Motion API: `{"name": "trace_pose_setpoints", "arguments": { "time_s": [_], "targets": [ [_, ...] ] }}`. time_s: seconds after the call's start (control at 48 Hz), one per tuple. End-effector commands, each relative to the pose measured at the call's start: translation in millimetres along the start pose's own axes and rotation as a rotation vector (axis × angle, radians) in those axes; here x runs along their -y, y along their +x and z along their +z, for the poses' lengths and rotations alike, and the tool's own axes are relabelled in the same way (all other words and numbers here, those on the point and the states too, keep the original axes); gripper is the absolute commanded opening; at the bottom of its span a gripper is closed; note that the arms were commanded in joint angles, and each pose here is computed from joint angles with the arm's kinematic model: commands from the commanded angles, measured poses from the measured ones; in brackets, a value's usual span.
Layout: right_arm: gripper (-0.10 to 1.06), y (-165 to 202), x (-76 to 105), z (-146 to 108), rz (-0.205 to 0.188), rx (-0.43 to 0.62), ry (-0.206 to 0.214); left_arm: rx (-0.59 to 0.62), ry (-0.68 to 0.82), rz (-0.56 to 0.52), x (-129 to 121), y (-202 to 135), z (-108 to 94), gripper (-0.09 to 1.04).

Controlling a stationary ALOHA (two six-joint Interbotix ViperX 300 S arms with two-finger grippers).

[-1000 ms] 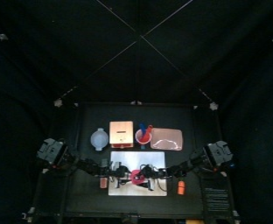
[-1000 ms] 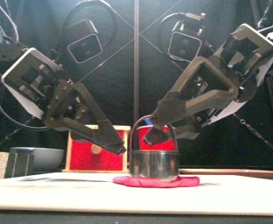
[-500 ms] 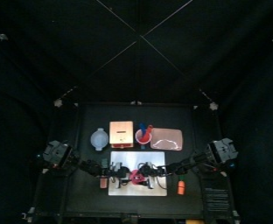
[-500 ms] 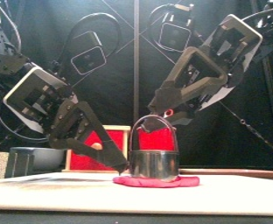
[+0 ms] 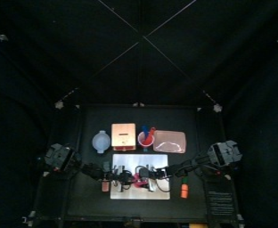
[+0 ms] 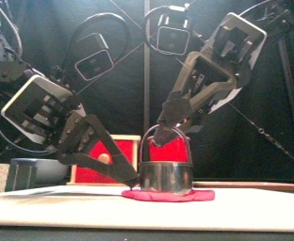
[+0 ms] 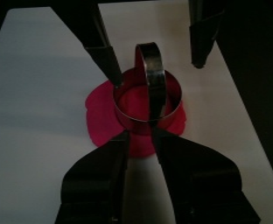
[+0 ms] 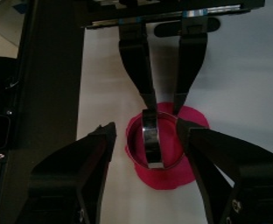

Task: Get the cutter from the drawer then cut the dough then place the extra dough in the bowl
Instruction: Cut the dough

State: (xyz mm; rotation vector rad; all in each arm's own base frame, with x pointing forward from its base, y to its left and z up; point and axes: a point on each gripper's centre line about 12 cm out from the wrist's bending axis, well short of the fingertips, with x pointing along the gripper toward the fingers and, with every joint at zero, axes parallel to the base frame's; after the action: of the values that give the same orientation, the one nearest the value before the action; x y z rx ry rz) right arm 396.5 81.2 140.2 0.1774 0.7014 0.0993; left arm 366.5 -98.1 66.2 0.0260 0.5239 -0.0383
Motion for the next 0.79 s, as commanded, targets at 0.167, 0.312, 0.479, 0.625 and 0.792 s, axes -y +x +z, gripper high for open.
{"name": "trace_pose_setpoints", "arguments": {
  "time_s": [0.167,0.312,0.479,0.625,0.792],
  "targets": [
    [0.91,-7,-2.4,17,0.009,0.047,0.008,0.042,-0.011,0.001,1,1,14,0.67],
    [0.91,-5,-2.3,16,0.008,0.044,0.009,0.036,-0.011,0.004,0,3,12,0.67],
    [0.91,1,-2.9,14,0.003,0.004,0.011,0.024,-0.019,0.012,-1,4,7,0.67],
    [0.91,6,-3.8,15,-0.001,-0.031,0.013,0.012,-0.025,0.018,-2,5,5,0.66],
    [0.83,6,-5.7,18,0.001,-0.041,0.013,0.008,-0.025,0.017,-1,5,4,0.59]
  ]
}}
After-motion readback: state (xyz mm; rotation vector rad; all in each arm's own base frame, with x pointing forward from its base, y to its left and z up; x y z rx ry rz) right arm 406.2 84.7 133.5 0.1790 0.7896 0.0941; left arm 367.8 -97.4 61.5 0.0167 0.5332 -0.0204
